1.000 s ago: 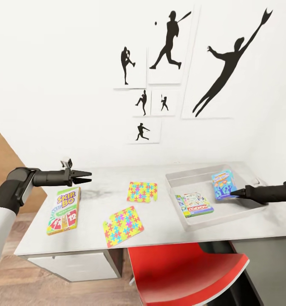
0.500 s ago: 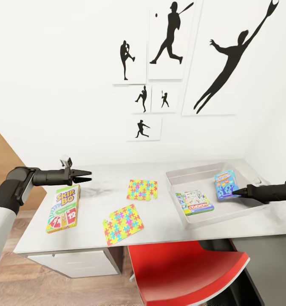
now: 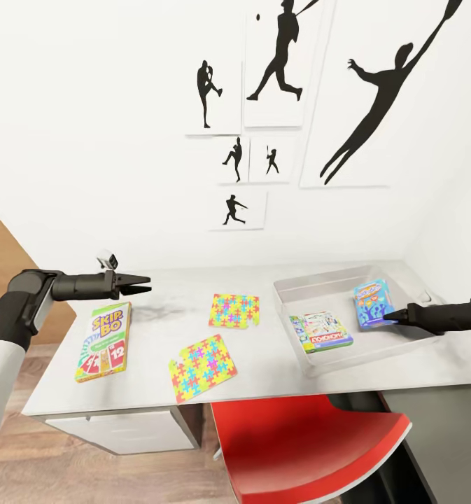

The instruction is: Put all the toys in the child's room - the three board games (two on the bed and one on the table), the two jigsaw puzzles on the table, and the tennis ball on the table - inside the toy box on the table in the child's room.

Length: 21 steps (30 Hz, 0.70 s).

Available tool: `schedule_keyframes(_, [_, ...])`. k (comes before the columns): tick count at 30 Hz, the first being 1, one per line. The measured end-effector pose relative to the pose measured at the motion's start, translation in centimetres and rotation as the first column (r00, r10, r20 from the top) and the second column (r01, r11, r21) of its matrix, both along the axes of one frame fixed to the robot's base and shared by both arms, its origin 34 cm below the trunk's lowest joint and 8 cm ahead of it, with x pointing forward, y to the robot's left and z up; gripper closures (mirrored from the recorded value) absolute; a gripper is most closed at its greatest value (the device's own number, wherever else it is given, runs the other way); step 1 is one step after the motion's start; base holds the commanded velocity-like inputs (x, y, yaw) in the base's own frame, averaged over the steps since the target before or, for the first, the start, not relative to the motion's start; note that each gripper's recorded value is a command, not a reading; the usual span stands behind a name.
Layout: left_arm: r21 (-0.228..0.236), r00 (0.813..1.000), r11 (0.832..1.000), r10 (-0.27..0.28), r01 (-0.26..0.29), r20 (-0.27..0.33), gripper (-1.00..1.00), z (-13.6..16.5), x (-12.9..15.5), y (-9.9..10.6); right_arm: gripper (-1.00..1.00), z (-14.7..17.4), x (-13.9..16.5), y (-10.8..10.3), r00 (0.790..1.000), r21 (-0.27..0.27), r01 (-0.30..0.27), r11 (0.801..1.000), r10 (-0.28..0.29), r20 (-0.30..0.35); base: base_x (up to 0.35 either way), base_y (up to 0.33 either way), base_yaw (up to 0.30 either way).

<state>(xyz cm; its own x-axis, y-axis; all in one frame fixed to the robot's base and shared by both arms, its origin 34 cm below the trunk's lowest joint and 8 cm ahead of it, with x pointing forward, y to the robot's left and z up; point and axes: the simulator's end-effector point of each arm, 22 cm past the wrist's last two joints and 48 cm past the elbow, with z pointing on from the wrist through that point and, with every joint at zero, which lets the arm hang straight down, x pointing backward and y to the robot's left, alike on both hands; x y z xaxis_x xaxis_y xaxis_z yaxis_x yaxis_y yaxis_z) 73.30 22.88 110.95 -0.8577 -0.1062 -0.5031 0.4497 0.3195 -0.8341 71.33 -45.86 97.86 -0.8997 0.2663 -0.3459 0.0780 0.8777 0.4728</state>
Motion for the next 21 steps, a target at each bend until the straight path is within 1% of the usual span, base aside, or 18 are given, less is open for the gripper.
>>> schedule_keyframes(11, [-0.003,1.000,1.000,-0.002,0.002,0.001,-1.00,0.06,0.00,-0.14,1.00,-0.04,-0.01,-0.04,1.000,-0.001,0.001,1.000,-0.001,-0.001,0.000,0.000,0.000])
schedule_keyframes(18, [-0.001,1.000,1.000,0.000,0.000,0.001,-1.00,0.06,0.00,0.00,1.00,-0.35,-0.19,-0.47,1.000,-0.027,-0.002,1.000,0.002,-0.009,0.000,0.000,0.000])
schedule_keyframes(19, [-0.001,1.000,1.000,0.000,0.000,0.001,-1.00,0.06,0.00,0.00,-1.00,-0.35,-0.19,-0.49,1.000,-0.027,-0.002,1.000,0.002,-0.010,0.000,0.000,0.000])
schedule_keyframes(21, [-0.002,1.000,1.000,-0.001,0.001,0.001,-1.00,0.06,0.00,-0.09,-1.00,-0.35,-0.21,-0.56,1.000,-0.029,-0.002,1.000,0.002,-0.010,0.000,0.000,0.000])
